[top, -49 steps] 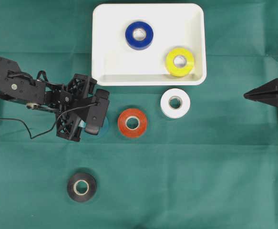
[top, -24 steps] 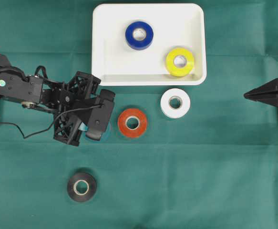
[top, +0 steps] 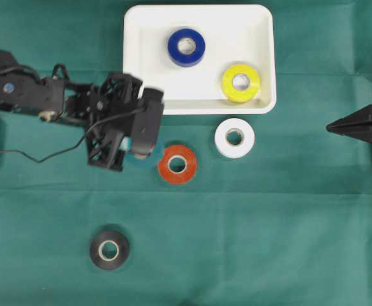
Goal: Put the tape into the white case with the left arm.
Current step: 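Close the left gripper on the teal tape and lift it, then carry the teal tape into the tray between blue and yellow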
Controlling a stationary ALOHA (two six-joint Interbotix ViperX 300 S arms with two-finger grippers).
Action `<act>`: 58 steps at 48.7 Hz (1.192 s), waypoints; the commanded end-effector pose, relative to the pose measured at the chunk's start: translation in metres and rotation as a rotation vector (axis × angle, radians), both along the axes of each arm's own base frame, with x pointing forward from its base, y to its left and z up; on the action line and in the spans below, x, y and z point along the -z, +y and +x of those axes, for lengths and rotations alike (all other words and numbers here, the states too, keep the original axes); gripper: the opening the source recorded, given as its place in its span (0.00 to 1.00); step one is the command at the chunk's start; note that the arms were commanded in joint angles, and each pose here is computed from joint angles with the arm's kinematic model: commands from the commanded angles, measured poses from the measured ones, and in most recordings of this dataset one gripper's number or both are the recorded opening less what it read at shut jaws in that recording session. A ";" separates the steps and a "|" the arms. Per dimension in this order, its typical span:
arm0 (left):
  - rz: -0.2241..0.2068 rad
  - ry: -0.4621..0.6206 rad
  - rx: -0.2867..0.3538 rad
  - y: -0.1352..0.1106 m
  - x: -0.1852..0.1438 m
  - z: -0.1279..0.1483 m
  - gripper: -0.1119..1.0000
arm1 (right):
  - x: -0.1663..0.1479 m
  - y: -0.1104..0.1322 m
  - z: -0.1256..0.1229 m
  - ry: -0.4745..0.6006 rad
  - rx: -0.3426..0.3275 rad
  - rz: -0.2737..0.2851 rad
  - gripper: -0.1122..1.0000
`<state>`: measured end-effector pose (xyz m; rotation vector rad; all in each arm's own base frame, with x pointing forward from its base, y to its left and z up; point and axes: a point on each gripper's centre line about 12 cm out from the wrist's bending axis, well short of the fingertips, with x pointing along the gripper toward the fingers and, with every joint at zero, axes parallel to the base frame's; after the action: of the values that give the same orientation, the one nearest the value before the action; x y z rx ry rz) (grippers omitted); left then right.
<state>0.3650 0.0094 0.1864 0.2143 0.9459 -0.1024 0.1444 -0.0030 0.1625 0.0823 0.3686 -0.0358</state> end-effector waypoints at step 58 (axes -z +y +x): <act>0.017 -0.069 -0.291 0.140 0.016 0.085 0.31 | -0.003 0.000 0.002 -0.011 0.004 0.007 0.02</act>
<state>0.4435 0.1469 0.1509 0.0858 0.9540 0.1671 0.1442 -0.0030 0.1619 0.0899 0.3700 -0.0373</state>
